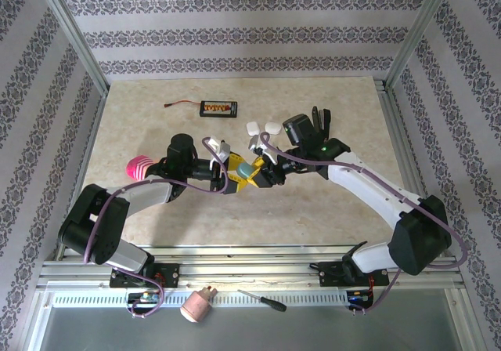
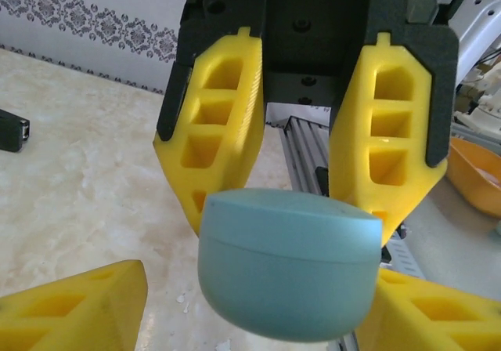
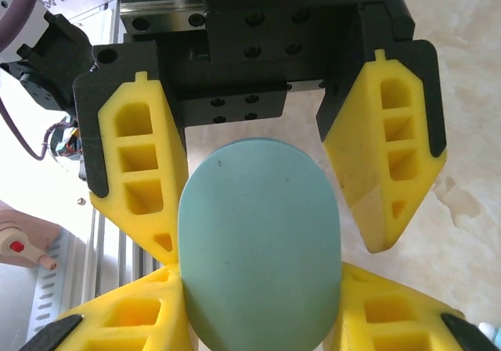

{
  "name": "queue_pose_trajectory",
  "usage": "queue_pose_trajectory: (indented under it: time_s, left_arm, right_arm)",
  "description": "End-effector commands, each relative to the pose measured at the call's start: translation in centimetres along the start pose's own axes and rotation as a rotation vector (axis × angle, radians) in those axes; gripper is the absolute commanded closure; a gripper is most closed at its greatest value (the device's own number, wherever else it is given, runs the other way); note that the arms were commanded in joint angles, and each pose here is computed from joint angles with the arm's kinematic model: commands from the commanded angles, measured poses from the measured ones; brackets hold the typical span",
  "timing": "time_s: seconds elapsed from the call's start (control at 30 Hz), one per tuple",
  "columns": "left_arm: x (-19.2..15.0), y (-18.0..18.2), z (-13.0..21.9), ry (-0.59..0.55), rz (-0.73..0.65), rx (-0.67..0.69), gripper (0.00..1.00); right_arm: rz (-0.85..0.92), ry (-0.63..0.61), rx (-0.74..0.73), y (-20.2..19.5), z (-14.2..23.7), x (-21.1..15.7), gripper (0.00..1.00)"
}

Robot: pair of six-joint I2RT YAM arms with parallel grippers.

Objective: Insert wireless bluetooth earbuds into charging case

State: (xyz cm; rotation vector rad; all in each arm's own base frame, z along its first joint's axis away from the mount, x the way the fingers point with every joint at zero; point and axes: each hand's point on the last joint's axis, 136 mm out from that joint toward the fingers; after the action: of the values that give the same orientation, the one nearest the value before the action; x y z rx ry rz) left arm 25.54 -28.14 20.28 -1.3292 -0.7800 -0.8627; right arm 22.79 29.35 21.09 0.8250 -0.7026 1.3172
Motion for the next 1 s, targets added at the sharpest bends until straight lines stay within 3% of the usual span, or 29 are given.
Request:
queue_pose_trajectory:
  time_s: [0.0,0.23,0.47,0.97]
  left_arm:
    - [1.2,-1.8,-0.3,-0.018,-0.055,-0.079,0.35]
    - [1.0,-1.8,-0.4,-0.013,-0.048,-0.086,0.38]
    - [0.6,-1.6,-0.3,0.000,-0.070,-0.065,0.30]
    - [-0.8,-1.8,-0.7,0.076,-0.085,-0.044,0.39]
  right_arm:
    - [0.021,0.013,0.042,0.6,-0.2,0.0,0.83]
    - [0.011,0.054,0.038,0.4,-0.3,-0.8,0.84]
    - [-0.005,0.059,0.035,0.7,0.5,-1.0,0.85]
    - [-0.031,0.086,0.077,1.0,0.4,-0.8,0.88]
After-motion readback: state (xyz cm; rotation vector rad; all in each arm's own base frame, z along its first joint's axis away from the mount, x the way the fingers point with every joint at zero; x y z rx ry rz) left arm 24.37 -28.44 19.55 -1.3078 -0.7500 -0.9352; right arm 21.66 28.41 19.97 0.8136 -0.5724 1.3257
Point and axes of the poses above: each hand's point on the last joint's axis, 136 mm out from that joint toward the fingers, its own z axis back along the fingers, its own y axis along the line the jaws close on, x = y × z, and after that the axes turned 12 degrees about z, right-handed
